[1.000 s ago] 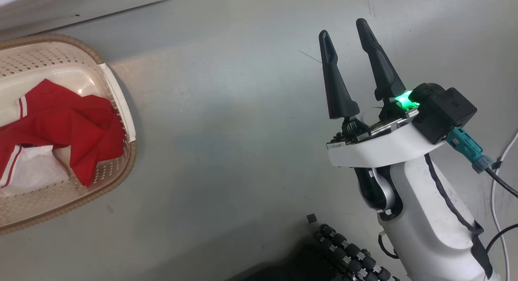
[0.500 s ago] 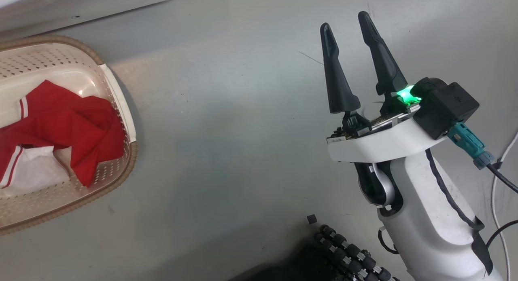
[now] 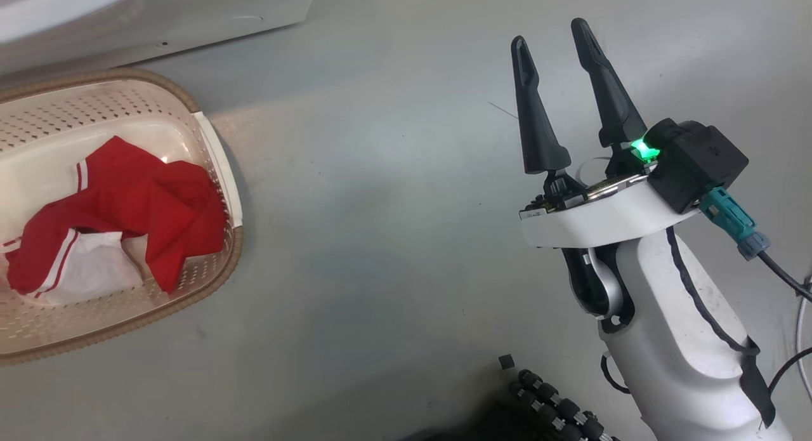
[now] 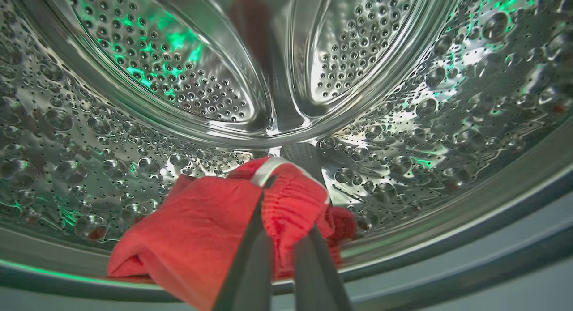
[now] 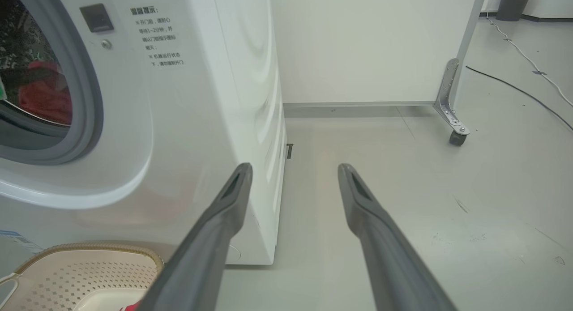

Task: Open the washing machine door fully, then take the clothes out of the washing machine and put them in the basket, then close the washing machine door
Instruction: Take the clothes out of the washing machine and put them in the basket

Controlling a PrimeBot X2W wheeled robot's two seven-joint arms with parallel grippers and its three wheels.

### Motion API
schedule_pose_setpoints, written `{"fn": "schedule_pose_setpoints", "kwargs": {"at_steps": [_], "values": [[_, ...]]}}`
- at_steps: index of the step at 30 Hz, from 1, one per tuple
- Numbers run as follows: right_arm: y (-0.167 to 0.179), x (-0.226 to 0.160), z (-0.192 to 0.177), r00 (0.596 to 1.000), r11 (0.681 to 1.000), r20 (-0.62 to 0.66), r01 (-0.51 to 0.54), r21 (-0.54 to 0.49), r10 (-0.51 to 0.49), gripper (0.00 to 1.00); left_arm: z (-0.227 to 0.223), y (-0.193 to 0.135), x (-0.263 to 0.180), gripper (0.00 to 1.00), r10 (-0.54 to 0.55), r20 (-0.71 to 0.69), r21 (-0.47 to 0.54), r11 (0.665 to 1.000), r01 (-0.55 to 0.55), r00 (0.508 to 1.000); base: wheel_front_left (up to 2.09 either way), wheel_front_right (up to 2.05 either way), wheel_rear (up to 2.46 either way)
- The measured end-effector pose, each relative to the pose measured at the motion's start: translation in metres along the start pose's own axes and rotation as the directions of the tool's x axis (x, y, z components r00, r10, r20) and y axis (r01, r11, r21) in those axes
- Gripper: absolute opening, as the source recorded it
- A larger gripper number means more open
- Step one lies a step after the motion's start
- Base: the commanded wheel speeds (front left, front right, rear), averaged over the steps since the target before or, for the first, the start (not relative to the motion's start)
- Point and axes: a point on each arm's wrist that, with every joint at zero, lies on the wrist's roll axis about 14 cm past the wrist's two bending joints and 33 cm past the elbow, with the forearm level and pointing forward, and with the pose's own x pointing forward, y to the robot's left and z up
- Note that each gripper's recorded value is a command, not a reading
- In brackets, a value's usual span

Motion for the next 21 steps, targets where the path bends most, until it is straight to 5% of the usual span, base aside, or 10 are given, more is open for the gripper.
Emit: {"fn": "schedule_pose_setpoints", "kwargs": {"at_steps": [21], "values": [[0.008,-0.006,0.026,0.998,0.998,0.062,-0.018,-0.061,0.022,1.0,0.04,-0.038,-0.106,0.0,-0.032,0.324,-0.078,0.995,0.06,0.946,0.0,0.0,0.0]]}}
